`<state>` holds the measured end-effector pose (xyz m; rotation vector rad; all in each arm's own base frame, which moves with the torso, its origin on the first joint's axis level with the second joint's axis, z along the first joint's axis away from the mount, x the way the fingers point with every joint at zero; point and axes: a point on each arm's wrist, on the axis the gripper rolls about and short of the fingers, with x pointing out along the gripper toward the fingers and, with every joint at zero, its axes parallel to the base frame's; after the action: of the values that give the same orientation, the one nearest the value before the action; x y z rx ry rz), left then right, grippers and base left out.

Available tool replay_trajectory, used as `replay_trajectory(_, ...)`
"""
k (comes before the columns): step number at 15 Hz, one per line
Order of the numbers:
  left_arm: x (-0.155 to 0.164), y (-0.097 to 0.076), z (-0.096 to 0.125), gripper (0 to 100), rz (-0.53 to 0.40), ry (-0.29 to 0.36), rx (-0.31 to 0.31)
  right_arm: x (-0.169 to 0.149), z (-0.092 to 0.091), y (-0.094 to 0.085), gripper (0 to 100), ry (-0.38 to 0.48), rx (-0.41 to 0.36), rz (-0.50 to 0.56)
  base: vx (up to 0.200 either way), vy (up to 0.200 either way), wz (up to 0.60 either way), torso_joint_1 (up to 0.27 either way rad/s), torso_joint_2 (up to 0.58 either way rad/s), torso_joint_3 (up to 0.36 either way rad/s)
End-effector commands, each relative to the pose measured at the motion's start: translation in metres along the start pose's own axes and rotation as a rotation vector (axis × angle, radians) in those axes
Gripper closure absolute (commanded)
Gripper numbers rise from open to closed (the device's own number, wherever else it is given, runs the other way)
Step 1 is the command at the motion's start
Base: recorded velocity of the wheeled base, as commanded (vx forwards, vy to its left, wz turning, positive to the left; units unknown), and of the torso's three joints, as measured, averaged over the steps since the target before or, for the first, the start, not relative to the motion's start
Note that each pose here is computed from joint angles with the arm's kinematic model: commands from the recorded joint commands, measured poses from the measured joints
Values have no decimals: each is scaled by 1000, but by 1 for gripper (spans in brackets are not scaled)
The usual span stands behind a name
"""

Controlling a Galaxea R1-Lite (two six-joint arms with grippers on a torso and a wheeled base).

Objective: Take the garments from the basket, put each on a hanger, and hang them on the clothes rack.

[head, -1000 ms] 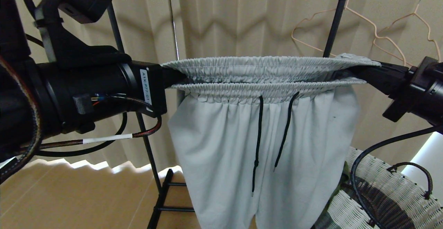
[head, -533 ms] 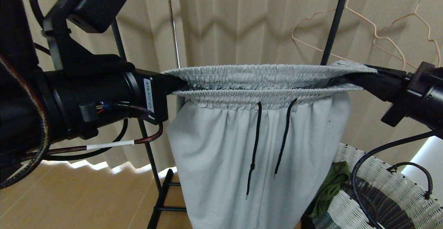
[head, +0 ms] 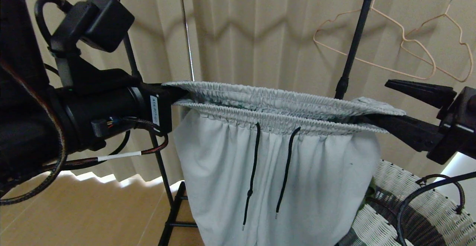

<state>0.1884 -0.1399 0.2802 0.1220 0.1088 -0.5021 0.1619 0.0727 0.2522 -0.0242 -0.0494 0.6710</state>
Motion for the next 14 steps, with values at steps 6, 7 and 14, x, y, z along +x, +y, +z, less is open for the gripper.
replay_trajectory(6,5,3,-11,100,16,37,-1,-24,-2,10,0,-7,-2,18,0,0,0,0,0,0)
replay_trajectory(7,6,3,-13,100,20,44,0,-25,-5,10,0,0,1,19,0,0,0,0,0,0)
replay_trajectory(14,8,8,-18,100,49,64,-2,-38,-12,15,0,0,1,89,0,0,0,0,0,0)
